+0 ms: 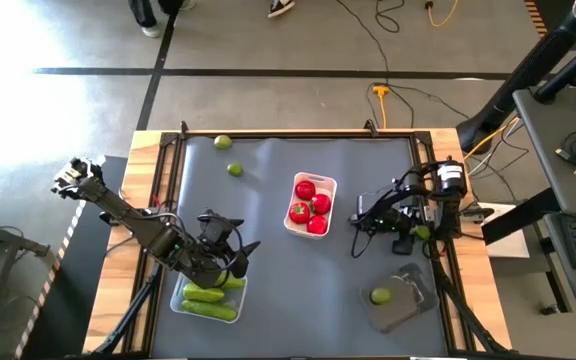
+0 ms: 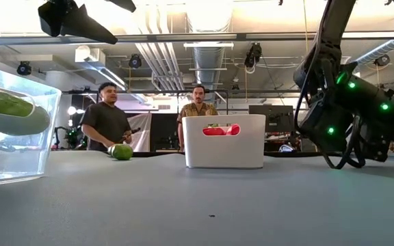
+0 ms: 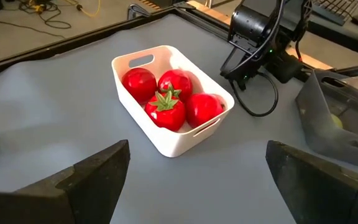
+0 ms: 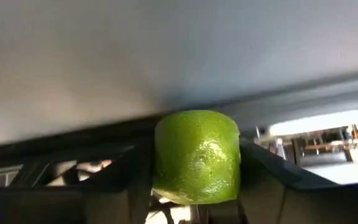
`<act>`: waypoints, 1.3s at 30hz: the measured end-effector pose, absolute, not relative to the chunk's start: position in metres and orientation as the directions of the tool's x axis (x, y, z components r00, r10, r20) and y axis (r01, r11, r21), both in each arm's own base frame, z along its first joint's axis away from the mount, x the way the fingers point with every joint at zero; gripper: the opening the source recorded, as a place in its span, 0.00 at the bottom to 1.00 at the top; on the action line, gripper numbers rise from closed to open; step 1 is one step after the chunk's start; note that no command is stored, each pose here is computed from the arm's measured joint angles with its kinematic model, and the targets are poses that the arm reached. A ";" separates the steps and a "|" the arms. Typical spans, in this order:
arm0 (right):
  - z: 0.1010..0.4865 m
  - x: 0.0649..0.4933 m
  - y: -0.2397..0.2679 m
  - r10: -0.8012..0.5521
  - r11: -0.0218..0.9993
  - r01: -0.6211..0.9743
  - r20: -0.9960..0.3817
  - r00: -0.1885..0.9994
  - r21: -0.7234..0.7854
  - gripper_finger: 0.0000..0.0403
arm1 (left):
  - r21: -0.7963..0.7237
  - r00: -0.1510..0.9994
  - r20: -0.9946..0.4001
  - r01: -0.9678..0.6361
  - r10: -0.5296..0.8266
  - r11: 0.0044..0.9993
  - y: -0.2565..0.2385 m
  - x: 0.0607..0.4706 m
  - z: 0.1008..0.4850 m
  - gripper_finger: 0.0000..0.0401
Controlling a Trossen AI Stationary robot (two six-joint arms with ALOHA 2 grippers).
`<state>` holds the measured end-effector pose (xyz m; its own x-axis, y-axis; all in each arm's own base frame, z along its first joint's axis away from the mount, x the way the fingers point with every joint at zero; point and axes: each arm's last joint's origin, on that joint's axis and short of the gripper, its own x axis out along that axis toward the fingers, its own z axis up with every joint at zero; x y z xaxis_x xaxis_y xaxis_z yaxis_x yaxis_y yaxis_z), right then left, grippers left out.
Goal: Sort produce into baskets
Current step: Put the bottom right lime into the black transparent bin
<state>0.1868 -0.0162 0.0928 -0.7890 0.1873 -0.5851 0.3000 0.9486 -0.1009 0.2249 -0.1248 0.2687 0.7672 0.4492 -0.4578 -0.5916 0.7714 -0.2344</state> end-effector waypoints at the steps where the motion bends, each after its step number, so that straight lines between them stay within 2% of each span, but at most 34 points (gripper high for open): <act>1: 0.096 0.187 -0.016 0.188 0.946 0.305 -0.581 -0.792 -0.110 0.44 | -0.233 0.767 -0.458 -0.591 0.449 0.772 -0.125 0.225 0.269 0.90; 4: 0.112 0.192 -0.014 0.178 0.939 0.314 -0.587 -0.790 -0.138 0.38 | -0.231 0.767 -0.458 -0.591 0.449 0.773 -0.125 0.225 0.269 0.90; 8: 0.147 0.206 -0.008 0.146 0.925 0.344 -0.689 -0.710 -0.158 0.38 | -0.228 0.766 -0.459 -0.591 0.450 0.774 -0.125 0.225 0.269 0.90; 12: 0.191 0.218 0.007 0.134 0.861 0.480 -0.834 -0.535 -0.170 0.42 | -0.226 0.765 -0.460 -0.592 0.451 0.774 -0.125 0.225 0.268 0.90; 17: 0.241 0.219 0.044 0.154 0.720 0.687 -0.942 -0.299 -0.100 0.40 | -0.225 0.765 -0.460 -0.592 0.451 0.774 -0.125 0.225 0.268 0.90; 21: 0.261 0.210 0.083 0.153 0.646 0.760 -0.963 -0.222 -0.073 0.39 | -0.210 0.764 -0.460 -0.588 0.452 0.781 -0.125 0.225 0.268 0.90; 25: 0.260 0.200 0.124 0.176 0.647 0.762 -0.966 -0.190 -0.032 0.39 | -0.173 0.754 -0.427 -0.610 0.500 0.773 -0.123 0.226 0.268 0.90; 31: 0.220 0.197 0.167 0.212 0.660 0.748 -0.973 -0.095 0.071 0.40 | -0.152 0.742 -0.401 -0.632 0.537 0.760 -0.123 0.227 0.266 0.90; 36: 0.186 0.190 0.170 0.172 0.667 0.745 -0.978 -0.120 0.025 0.39 | -0.149 0.744 -0.428 -0.617 0.512 0.772 -0.125 0.229 0.262 0.90; 39: 0.179 0.188 0.167 0.139 0.662 0.750 -0.982 -0.124 -0.001 0.39 | -0.146 0.750 -0.468 -0.587 0.467 0.797 -0.126 0.230 0.261 0.90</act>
<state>0.1885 0.1672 0.1787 -0.1241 0.1391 -0.9825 0.7495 0.6620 -0.0009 0.2296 -0.1262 0.2609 0.7505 0.4671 -0.4675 -0.5866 0.7967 -0.1457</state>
